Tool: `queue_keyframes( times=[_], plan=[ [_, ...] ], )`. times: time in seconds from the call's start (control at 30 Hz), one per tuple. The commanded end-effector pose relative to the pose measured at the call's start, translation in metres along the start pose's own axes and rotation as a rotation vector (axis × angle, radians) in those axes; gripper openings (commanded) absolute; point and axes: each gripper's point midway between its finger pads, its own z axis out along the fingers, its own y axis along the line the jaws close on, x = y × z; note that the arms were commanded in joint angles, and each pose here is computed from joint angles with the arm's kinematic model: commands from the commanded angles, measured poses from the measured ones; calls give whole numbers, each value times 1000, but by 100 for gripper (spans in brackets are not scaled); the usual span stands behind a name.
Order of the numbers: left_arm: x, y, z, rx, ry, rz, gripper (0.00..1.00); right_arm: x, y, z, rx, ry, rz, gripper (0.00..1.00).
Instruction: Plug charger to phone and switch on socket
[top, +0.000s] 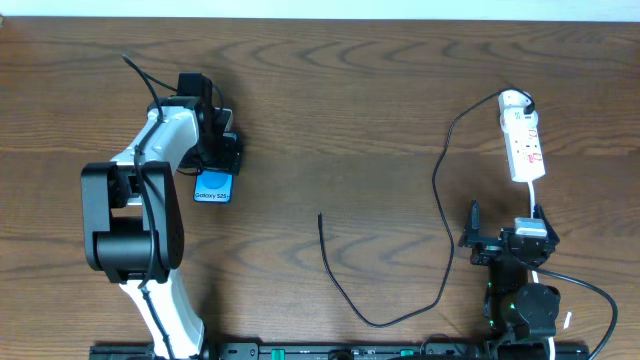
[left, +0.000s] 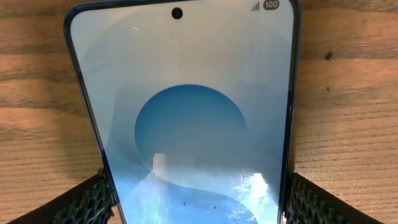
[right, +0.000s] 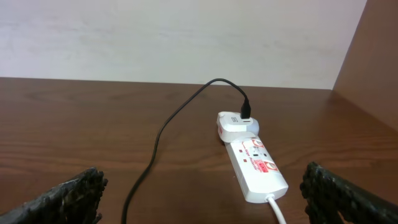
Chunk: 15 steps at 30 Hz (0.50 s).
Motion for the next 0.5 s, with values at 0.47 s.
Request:
queue_keyframes(
  times=[0.47],
  plan=[
    [17, 4, 19, -20, 79, 16, 82, 0, 1, 0, -3, -1, 12, 99]
  ],
)
